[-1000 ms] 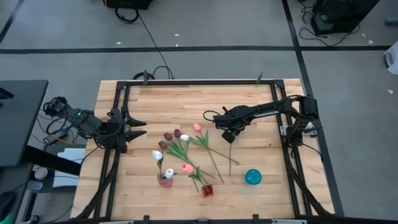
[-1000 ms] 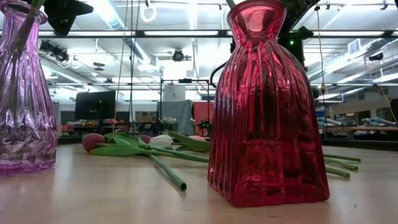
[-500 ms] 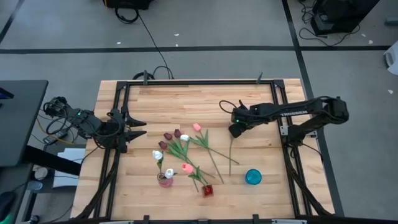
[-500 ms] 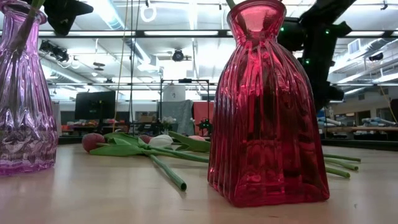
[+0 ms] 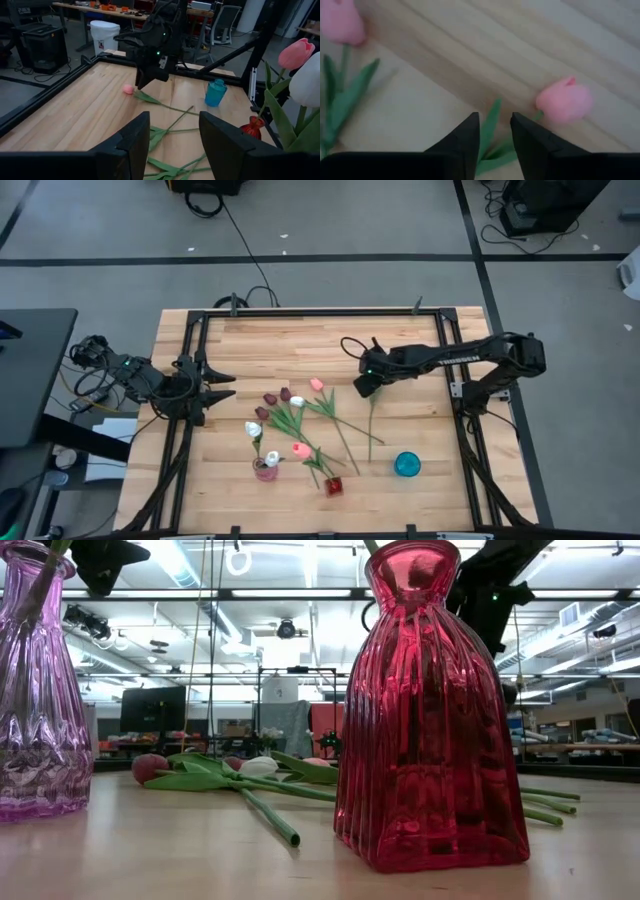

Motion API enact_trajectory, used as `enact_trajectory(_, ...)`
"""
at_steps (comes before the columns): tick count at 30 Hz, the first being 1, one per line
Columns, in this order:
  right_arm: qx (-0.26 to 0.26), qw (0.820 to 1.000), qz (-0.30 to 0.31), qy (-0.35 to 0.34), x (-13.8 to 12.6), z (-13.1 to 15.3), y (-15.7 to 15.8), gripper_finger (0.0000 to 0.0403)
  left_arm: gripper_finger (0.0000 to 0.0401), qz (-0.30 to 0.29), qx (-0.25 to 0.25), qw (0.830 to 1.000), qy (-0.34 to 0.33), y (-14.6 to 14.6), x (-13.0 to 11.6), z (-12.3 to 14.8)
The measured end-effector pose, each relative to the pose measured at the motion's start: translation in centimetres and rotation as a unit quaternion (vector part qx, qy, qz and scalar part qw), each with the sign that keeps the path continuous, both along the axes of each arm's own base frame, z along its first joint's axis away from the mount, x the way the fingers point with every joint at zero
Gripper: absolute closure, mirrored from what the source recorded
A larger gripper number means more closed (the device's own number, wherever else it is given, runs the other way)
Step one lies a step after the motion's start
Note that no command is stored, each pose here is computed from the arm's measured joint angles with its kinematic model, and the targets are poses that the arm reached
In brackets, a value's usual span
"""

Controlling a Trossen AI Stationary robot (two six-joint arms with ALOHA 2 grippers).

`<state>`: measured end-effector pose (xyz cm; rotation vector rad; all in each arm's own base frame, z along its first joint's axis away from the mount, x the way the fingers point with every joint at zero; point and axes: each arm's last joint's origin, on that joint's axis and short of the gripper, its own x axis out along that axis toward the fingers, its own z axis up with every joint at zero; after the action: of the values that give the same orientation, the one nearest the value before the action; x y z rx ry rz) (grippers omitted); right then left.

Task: Sort flowers into vase by color
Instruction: Put the right pink flower into the red vase

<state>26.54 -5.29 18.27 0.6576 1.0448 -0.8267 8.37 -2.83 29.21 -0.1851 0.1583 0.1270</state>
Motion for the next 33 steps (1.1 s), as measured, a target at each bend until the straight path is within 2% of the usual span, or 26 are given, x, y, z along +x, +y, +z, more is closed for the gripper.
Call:
enact_trajectory(7, 0.037, 0.997, -0.04, 0.06, -0.8, -1.2, -0.1, 0.0205, 0.0224, 0.0, -0.001, 1.0, 0.0, 0.0, 0.0, 0.0)
enact_trajectory(13, 0.04, 0.996, -0.046, 0.063, -0.5, -2.0, -0.3, 0.0198, 0.0224, 0.0, -0.001, 1.0, 0.0, 0.0, 0.0, 0.0)
enact_trajectory(23, 0.042, 0.994, -0.046, 0.092, 0.2, -4.3, -1.4, 0.0244, 0.0224, 0.0, -0.001, 1.0, 0.0, 0.0, 0.0, 0.0)
enact_trajectory(33, 0.042, 0.994, -0.041, 0.093, 0.1, -4.4, -1.9, 0.0345, 0.0224, 0.001, -0.001, 1.0, 0.0, 0.0, 0.0, 0.0)
